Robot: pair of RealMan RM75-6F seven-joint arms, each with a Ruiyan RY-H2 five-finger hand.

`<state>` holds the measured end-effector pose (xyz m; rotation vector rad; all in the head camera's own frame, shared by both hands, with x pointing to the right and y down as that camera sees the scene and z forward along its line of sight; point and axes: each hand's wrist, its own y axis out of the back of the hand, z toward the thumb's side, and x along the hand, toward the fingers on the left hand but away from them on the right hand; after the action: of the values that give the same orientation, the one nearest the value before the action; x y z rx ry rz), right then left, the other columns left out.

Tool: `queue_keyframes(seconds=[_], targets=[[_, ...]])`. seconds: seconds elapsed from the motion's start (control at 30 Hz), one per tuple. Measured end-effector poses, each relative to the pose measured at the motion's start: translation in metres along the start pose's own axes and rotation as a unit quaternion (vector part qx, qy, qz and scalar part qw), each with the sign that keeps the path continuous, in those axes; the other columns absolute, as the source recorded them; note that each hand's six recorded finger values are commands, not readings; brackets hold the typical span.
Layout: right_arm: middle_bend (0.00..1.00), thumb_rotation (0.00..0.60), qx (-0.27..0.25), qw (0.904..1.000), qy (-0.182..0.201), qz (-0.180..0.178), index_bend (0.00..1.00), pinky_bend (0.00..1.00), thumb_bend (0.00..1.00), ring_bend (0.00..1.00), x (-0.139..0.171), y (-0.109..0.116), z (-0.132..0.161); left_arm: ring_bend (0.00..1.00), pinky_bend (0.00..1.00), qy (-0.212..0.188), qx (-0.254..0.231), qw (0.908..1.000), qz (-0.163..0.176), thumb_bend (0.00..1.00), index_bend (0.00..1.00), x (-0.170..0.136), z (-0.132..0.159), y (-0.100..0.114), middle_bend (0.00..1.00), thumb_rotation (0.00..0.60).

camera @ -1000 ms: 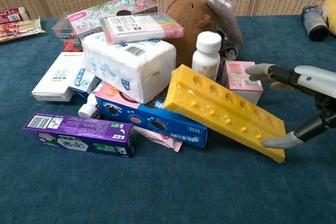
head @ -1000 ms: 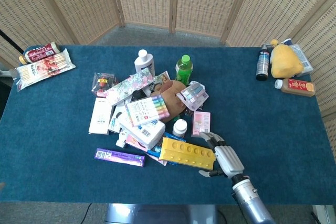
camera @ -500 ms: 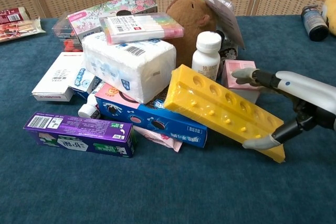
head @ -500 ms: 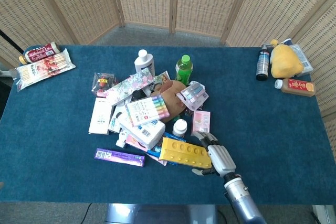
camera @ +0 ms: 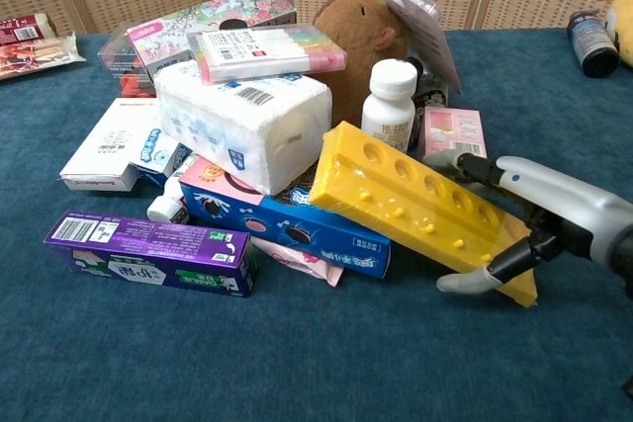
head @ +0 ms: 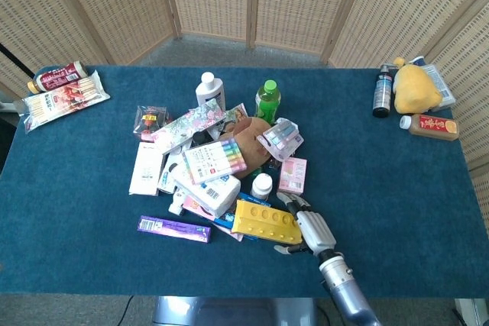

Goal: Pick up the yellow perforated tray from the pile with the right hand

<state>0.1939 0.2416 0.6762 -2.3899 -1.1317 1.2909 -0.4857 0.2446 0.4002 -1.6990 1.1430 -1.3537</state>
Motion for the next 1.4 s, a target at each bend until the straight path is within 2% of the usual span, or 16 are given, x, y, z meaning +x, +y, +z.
queue_keyframes(seconds=[0.03, 0.07, 0.13, 0.23, 0.4, 0.6, 1.0, 1.23, 1.4], targets=[[0.29, 0.600, -0.002, 1.0000, 0.001, -0.005, 0.08, 0.31, 0.00, 0.18, -0.001, 0.000, 0.000, 0.00, 0.00, 0.000, 0.000, 1.0000, 0.000, 0.00, 0.00, 0.000, 0.000, 0.000, 0.00, 0.600], [0.41, 0.600, -0.005, 1.0000, 0.001, -0.008, 0.14, 0.41, 0.00, 0.27, -0.002, 0.000, 0.000, 0.00, 0.00, 0.001, 0.000, 1.0000, 0.000, 0.00, 0.00, 0.000, -0.001, 0.000, 0.00, 0.600], [0.67, 0.600, -0.014, 0.9998, 0.004, -0.011, 0.35, 0.64, 0.00, 0.54, -0.002, -0.001, 0.001, 0.00, 0.00, 0.001, 0.000, 1.0000, 0.000, 0.00, 0.00, 0.000, -0.001, 0.000, 0.00, 0.600], [0.78, 0.600, -0.031, 0.9995, 0.005, -0.011, 0.45, 0.74, 0.00, 0.64, -0.001, -0.003, 0.001, 0.00, 0.00, 0.001, 0.000, 1.0000, 0.001, 0.00, 0.00, -0.001, -0.001, 0.001, 0.00, 0.600], [0.80, 0.600, -0.036, 0.9992, 0.008, -0.015, 0.48, 0.76, 0.00, 0.66, 0.000, -0.002, 0.001, 0.00, 0.00, 0.001, 0.000, 1.0000, 0.002, 0.00, 0.00, -0.001, -0.001, 0.001, 0.00, 0.600], [0.80, 0.600, -0.034, 0.9987, 0.012, -0.035, 0.49, 0.76, 0.00, 0.67, 0.006, 0.014, 0.002, 0.00, 0.00, 0.000, -0.001, 1.0000, 0.003, 0.00, 0.00, -0.001, -0.001, 0.002, 0.00, 0.600], [0.80, 0.600, -0.013, 0.9935, 0.027, -0.110, 0.49, 0.76, 0.00, 0.67, 0.034, 0.075, 0.012, 0.00, 0.00, -0.005, -0.004, 1.0000, 0.004, 0.00, 0.00, -0.003, 0.002, 0.003, 0.00, 0.600], [0.80, 0.600, -0.005, 0.9892, 0.053, -0.137, 0.48, 0.76, 0.00, 0.67, 0.046, 0.103, 0.037, 0.00, 0.00, -0.007, -0.006, 0.9999, 0.007, 0.00, 0.00, -0.004, 0.004, 0.005, 0.00, 0.600], [0.79, 0.600, -0.001, 0.9864, 0.070, -0.148, 0.48, 0.76, 0.00, 0.67, 0.049, 0.115, 0.055, 0.00, 0.00, -0.008, -0.007, 0.9999, 0.007, 0.00, 0.00, -0.005, 0.005, 0.005, 0.00, 0.600]])
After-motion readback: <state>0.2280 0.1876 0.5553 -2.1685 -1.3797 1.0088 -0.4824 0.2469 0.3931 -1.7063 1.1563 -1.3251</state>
